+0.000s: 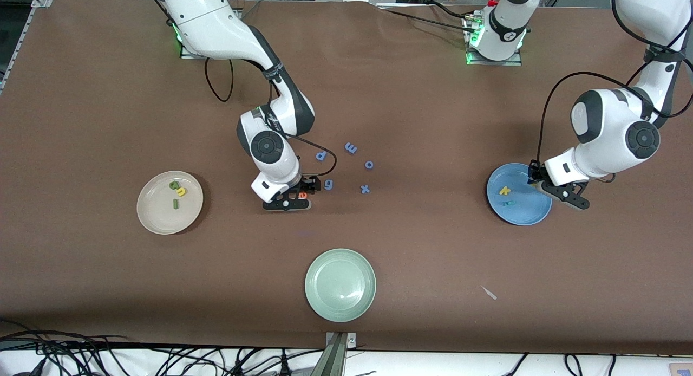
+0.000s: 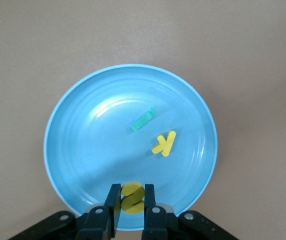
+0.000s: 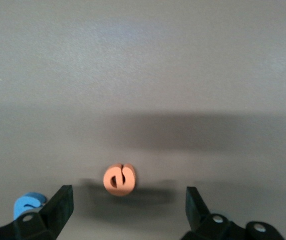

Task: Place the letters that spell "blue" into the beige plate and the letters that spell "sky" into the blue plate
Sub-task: 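Carry the yellow s over the blue plate while the right gripper reaches the e, then release the s and raise the left gripper while the right gripper lifts the e, then lower the orange e into the white plate and open the right gripper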

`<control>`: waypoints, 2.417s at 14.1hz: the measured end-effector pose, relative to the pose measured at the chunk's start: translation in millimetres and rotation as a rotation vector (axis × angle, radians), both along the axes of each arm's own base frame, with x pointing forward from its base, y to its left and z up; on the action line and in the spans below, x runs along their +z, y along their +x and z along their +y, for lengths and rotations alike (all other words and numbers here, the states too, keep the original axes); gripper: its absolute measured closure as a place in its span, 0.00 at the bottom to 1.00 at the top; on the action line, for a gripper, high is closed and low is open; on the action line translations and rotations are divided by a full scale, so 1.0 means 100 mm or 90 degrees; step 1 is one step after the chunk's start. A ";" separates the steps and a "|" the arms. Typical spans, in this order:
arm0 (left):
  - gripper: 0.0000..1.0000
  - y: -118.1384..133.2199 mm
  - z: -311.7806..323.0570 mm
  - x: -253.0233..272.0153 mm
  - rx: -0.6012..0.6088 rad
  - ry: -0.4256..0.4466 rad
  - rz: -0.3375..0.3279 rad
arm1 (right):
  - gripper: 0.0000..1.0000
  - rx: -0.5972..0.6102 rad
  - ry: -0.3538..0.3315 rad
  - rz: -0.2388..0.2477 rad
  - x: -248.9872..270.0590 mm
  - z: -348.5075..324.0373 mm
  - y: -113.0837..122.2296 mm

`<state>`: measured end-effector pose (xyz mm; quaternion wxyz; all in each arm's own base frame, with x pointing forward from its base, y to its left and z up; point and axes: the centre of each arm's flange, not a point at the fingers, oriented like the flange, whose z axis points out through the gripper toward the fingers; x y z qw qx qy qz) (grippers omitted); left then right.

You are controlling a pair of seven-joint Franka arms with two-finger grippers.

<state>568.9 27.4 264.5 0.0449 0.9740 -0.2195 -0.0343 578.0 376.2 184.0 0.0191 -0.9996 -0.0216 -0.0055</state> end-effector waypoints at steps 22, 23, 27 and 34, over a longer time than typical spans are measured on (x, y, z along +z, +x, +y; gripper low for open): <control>0.00 -0.85 -0.48 3.34 0.086 0.036 -0.066 | 0.72 0.092 -0.074 0.093 0.55 -1.19 0.44; 0.00 -0.86 -0.50 3.43 0.096 0.037 -0.056 | 0.72 0.108 -0.081 0.099 0.58 -1.46 0.46; 0.00 -0.62 -0.52 3.66 0.173 0.034 -0.015 | 0.72 0.166 -0.104 0.125 0.61 -2.40 0.47; 0.00 -0.19 -0.56 3.53 0.259 0.039 0.032 | 0.63 0.193 -0.104 0.141 0.59 -3.26 0.53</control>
